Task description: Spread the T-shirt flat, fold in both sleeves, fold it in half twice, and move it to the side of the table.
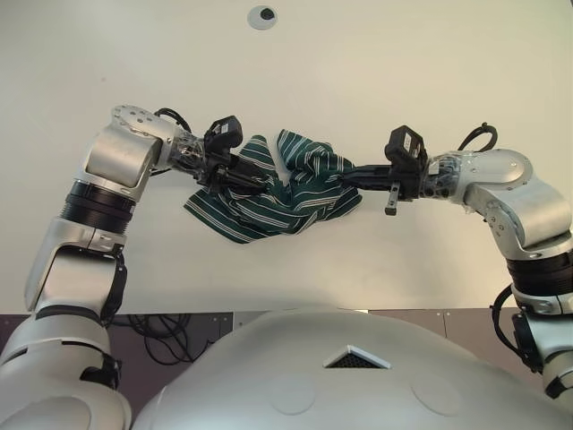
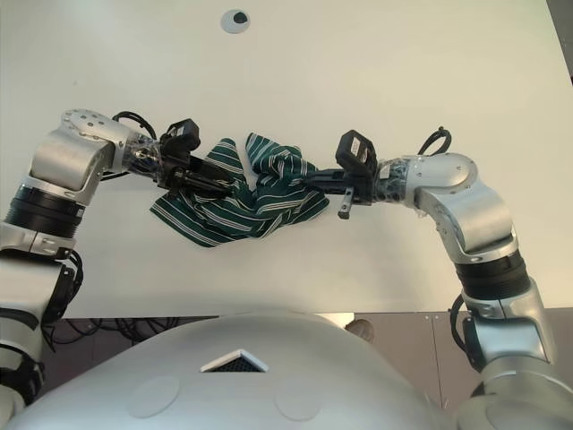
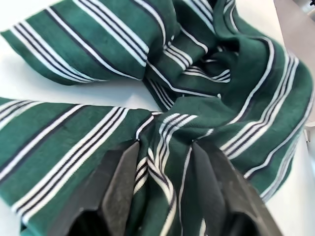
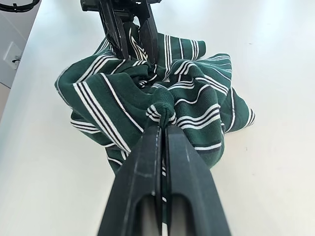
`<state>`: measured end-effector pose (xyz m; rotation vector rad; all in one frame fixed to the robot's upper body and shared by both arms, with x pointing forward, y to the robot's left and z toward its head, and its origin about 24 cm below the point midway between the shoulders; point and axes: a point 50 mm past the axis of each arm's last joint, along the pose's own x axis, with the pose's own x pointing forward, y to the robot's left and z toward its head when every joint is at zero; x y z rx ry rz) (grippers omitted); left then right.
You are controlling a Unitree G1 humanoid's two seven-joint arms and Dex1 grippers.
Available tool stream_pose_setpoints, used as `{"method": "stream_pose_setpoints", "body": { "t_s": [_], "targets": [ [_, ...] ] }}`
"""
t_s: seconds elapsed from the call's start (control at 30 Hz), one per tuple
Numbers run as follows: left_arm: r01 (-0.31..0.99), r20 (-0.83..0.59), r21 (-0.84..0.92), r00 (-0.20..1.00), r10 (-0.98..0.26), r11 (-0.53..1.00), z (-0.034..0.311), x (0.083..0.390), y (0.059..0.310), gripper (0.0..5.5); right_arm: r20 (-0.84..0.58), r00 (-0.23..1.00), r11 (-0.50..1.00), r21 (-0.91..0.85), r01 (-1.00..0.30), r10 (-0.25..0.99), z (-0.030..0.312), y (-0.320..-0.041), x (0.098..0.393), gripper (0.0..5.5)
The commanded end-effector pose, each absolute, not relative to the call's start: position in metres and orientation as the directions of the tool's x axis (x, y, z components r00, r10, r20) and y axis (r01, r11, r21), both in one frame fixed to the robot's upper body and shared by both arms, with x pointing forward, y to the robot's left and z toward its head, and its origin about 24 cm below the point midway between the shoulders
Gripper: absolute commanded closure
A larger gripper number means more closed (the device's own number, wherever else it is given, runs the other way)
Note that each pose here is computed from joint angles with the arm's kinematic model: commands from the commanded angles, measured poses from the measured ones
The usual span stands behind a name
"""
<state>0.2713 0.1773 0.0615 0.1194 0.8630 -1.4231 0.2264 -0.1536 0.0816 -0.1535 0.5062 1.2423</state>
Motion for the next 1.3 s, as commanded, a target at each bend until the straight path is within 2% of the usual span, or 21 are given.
{"method": "stream_pose_setpoints", "body": {
  "t_s": [0.03, 0.23, 0.6, 1.03, 1.2, 1.3],
  "targets": [
    [0.909, -0.599, -0.371, -0.081, -0.796, 0.187, 0.070, 0.274, 0.179, 3.55, -0.446, 0.230, 0.330, 0.160, -0.930, 0.865, 0.082, -0.151, 0.224, 5.47],
    [0.916, -0.515, -0.371, -0.068, -0.854, 0.150, 0.083, 0.276, 0.165, 3.55, -0.446, 0.227, 0.329, 0.166, -0.930, 0.866, 0.082, -0.151, 0.223, 5.47],
    [0.914, -0.612, -0.374, -0.116, -0.782, 0.157, 0.056, 0.270, 0.164, 3.55, -0.445, 0.220, 0.321, 0.166, -0.932, 0.868, 0.083, -0.149, 0.225, 5.47],
    [0.929, -0.576, -0.337, -0.075, -0.814, 0.152, 0.079, 0.281, 0.167, 5.37, -0.428, 0.245, 0.341, 0.164, -0.926, 0.870, 0.085, -0.151, 0.226, 5.50],
    [0.934, -0.555, -0.320, -0.048, -0.831, 0.159, 0.089, 0.283, 0.172, 5.50, -0.374, 0.261, 0.342, 0.169, -0.924, 0.890, 0.095, -0.152, 0.231, 5.50],
    [0.947, -0.519, -0.238, 0.063, -0.853, 0.215, 0.118, 0.296, 0.183, 5.50, -0.252, 0.309, 0.354, 0.160, -0.921, 0.917, 0.120, -0.152, 0.246, 5.50]
  ]
}}
